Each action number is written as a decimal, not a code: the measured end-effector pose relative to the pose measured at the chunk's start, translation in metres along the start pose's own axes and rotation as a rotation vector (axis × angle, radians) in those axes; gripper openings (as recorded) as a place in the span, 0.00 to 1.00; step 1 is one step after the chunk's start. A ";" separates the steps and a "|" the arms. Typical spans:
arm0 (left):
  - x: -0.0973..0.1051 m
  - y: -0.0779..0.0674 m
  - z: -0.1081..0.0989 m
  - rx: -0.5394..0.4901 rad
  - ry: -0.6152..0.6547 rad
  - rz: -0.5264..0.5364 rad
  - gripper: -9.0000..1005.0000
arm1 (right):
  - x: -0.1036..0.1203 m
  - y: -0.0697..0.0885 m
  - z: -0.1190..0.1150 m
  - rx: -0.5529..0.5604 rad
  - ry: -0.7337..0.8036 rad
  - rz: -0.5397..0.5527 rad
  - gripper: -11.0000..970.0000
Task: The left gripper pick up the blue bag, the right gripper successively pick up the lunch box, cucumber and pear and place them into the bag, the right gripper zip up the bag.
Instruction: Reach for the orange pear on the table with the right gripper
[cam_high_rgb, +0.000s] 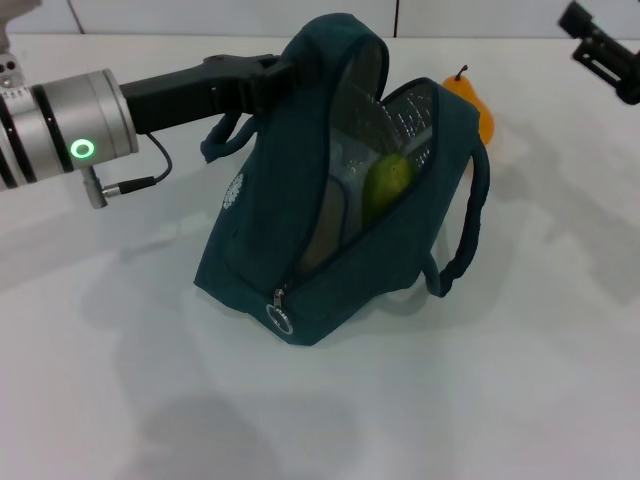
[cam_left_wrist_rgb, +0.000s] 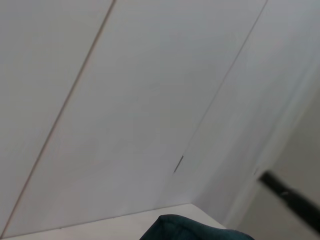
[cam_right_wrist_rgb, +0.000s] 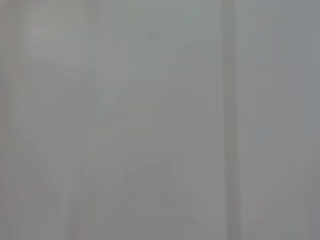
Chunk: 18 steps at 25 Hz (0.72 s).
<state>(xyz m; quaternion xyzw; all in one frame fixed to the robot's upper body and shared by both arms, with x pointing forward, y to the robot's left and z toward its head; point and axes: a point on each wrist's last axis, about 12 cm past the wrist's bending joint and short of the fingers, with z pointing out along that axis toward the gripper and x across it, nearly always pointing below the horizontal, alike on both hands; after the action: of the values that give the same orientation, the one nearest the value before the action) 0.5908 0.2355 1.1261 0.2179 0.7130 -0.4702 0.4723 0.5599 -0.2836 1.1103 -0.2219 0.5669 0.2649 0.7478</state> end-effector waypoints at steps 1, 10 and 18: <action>0.000 0.000 0.001 0.002 0.003 0.002 0.05 | 0.003 -0.004 -0.001 0.030 0.020 0.007 0.82; -0.001 -0.002 0.006 0.011 0.018 0.023 0.05 | 0.033 -0.019 0.033 0.140 0.258 0.018 0.82; -0.003 -0.003 0.009 0.017 0.019 0.030 0.05 | 0.046 -0.008 0.063 0.099 0.359 0.021 0.82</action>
<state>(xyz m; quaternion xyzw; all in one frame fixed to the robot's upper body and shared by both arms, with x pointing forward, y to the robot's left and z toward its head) 0.5946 0.2264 1.1288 0.2370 0.7101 -0.4672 0.4705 0.6211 -0.2430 1.0819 -0.2226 0.7061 0.2007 0.6416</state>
